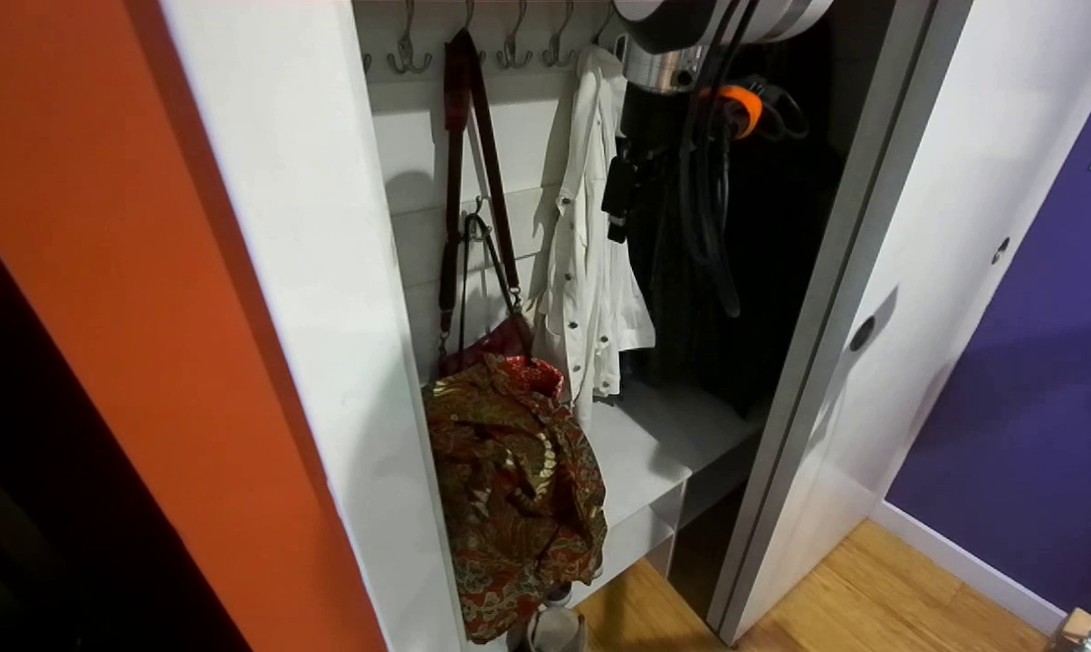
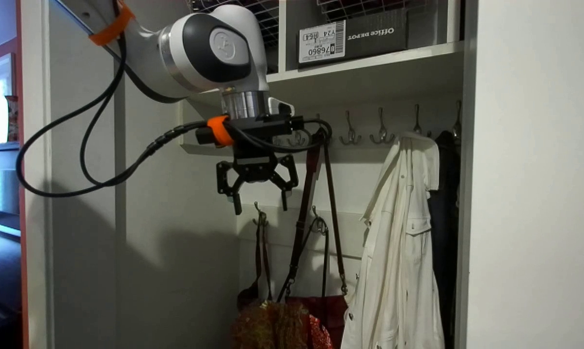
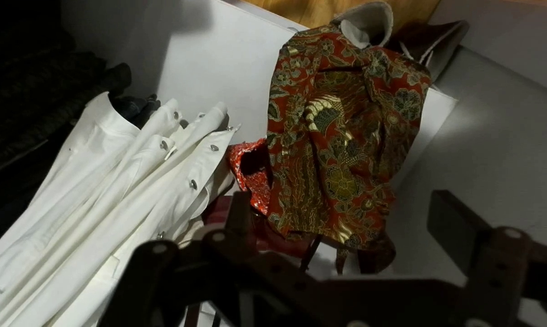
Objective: Hang the brown bag on the hook
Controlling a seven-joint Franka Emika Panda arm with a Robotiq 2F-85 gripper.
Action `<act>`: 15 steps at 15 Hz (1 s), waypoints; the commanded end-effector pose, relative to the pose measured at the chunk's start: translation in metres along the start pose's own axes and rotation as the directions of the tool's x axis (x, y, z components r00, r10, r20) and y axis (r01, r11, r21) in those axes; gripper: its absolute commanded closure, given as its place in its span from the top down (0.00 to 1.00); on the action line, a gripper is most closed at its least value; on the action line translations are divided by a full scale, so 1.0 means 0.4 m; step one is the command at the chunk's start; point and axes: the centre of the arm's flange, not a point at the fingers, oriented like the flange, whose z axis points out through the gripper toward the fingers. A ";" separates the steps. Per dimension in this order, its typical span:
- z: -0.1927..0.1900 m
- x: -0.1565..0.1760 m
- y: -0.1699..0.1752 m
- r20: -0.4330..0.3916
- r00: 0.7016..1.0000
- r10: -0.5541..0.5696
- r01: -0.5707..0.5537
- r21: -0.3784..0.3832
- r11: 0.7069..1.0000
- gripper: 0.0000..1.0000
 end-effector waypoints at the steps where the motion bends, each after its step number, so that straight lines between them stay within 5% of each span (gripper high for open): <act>1: 0.088 0.092 0.003 -0.093 0.993 0.073 -0.072 0.015 0.997 1.00; 9: 0.242 0.317 -0.073 -0.300 0.931 0.205 -0.212 0.009 0.977 1.00; 15: 0.327 0.444 -0.128 -0.326 0.898 0.294 -0.293 0.054 0.955 1.00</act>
